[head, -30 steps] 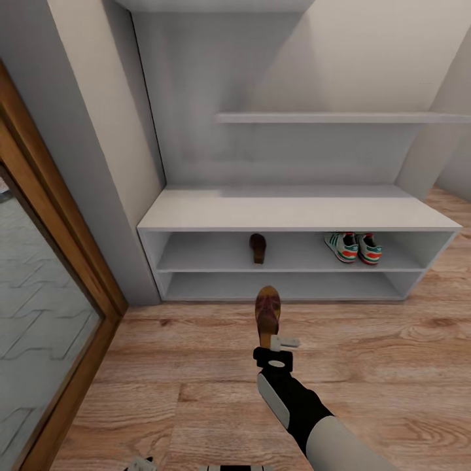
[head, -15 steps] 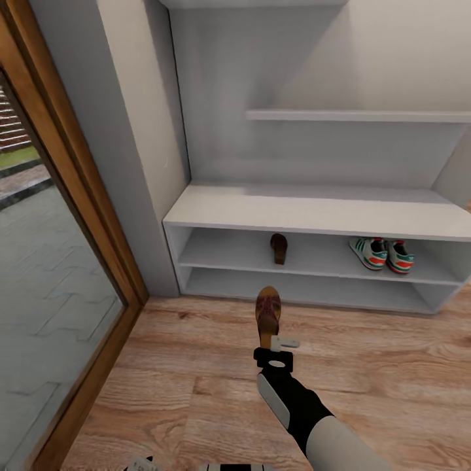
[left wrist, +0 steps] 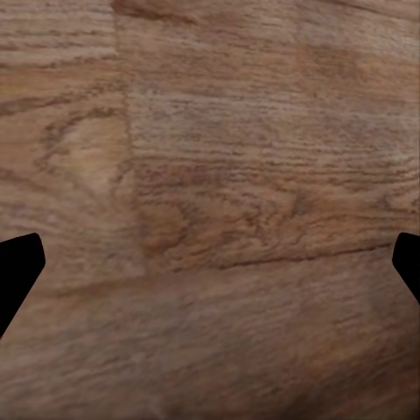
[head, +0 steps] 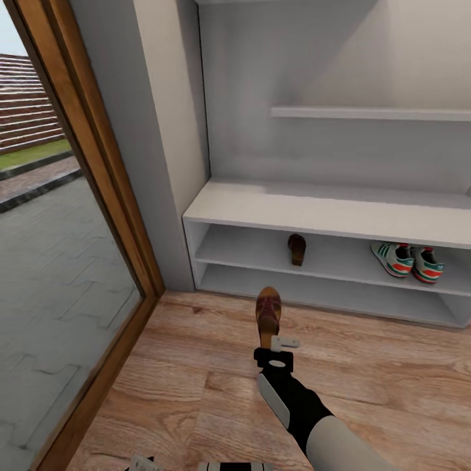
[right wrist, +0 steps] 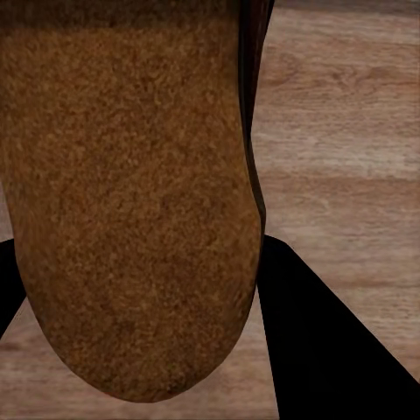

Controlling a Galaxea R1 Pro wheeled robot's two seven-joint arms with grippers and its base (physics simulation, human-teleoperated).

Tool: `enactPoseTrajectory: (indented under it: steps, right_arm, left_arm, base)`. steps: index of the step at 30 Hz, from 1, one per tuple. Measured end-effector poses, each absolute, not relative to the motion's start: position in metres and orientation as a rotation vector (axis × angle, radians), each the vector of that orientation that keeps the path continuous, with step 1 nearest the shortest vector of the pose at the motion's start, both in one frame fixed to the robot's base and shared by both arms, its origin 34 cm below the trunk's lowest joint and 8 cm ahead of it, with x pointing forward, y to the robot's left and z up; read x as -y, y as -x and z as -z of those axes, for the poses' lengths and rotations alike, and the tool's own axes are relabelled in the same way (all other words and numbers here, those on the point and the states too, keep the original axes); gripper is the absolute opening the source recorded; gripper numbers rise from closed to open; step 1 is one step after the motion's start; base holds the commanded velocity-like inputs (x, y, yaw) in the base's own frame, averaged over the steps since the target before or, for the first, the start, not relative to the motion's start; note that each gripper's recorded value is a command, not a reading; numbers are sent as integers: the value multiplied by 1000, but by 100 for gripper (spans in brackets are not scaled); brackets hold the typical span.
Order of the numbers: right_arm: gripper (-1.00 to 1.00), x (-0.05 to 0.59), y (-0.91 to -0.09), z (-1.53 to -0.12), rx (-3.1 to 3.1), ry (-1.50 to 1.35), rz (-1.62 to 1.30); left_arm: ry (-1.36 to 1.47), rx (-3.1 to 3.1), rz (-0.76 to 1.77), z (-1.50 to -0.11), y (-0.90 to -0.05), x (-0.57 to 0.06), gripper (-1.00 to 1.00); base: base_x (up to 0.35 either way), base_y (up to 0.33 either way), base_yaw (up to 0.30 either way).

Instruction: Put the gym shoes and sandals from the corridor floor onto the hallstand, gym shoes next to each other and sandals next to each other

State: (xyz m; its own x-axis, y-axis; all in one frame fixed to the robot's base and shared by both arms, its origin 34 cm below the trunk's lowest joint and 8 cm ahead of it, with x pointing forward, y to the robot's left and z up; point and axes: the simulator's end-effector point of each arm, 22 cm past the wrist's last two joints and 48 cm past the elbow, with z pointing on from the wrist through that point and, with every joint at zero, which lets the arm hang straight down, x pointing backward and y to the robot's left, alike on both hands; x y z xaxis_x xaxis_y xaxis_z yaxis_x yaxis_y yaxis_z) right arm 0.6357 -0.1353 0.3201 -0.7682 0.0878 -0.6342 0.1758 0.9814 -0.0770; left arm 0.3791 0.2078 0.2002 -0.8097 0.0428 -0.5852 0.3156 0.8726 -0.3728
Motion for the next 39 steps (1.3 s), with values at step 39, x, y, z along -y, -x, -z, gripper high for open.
enactPoseTrajectory:
  steps: [39]
  right_arm:
    - [-100, 149, -660, -374, -2577, -271, 72]
  left_arm:
    - [-256, -2460, 626, -200, -378, -204, 100]
  base:
    - [81, 0, 0]
